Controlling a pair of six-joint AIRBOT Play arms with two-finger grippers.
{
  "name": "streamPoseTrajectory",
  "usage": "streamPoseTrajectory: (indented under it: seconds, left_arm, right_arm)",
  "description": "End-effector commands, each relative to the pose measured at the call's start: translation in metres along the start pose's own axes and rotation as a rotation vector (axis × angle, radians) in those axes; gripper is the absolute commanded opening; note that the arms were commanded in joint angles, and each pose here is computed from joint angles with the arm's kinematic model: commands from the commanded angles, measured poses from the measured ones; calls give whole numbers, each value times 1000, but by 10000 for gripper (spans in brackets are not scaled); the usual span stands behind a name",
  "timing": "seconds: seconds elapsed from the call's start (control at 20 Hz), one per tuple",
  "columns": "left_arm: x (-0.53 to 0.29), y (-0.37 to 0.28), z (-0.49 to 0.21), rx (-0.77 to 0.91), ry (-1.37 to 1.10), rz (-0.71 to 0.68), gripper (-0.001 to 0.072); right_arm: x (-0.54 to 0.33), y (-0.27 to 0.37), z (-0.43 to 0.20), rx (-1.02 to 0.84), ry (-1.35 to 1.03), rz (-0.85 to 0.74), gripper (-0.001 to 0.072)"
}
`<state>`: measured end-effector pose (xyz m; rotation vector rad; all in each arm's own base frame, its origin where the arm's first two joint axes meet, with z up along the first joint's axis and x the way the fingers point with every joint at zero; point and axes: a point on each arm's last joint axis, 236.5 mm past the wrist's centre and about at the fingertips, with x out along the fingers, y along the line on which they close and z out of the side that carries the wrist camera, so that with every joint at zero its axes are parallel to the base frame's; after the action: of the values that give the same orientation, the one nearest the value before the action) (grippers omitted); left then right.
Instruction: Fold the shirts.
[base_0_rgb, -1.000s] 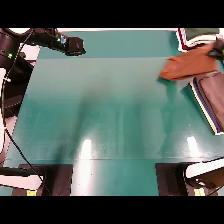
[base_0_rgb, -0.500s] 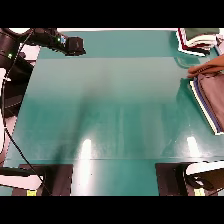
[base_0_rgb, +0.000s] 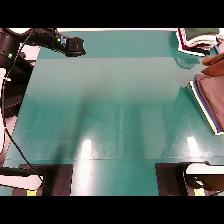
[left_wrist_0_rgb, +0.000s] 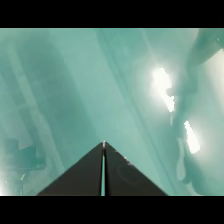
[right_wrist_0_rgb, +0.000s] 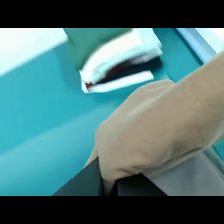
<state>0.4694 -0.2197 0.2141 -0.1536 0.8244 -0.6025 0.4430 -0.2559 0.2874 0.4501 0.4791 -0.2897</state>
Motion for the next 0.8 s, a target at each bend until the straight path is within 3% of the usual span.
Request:
streamPoseTrajectory:
  seconds: [0.0,0.2,0.5,0.55,0.65,0.75]
  left_arm:
    - [0,0,-4,9,19,0,19]
    - [0,0,-6,9,27,-1,20]
    - [0,0,-7,34,28,-2,20]
    - [0,0,-7,34,28,-2,20]
    - [0,0,-7,34,28,-2,20]
    - [0,0,-7,34,28,-2,20]
  right_arm:
    - [-11,-27,-34,-9,84,-87,16]
    - [-34,-66,-85,41,207,-168,16]
    - [-84,-153,-165,119,368,-428,22]
    - [-87,-161,-178,148,384,-442,77]
    - [-91,-175,-201,176,424,-461,364]
    - [-96,-187,-214,217,442,-477,519]
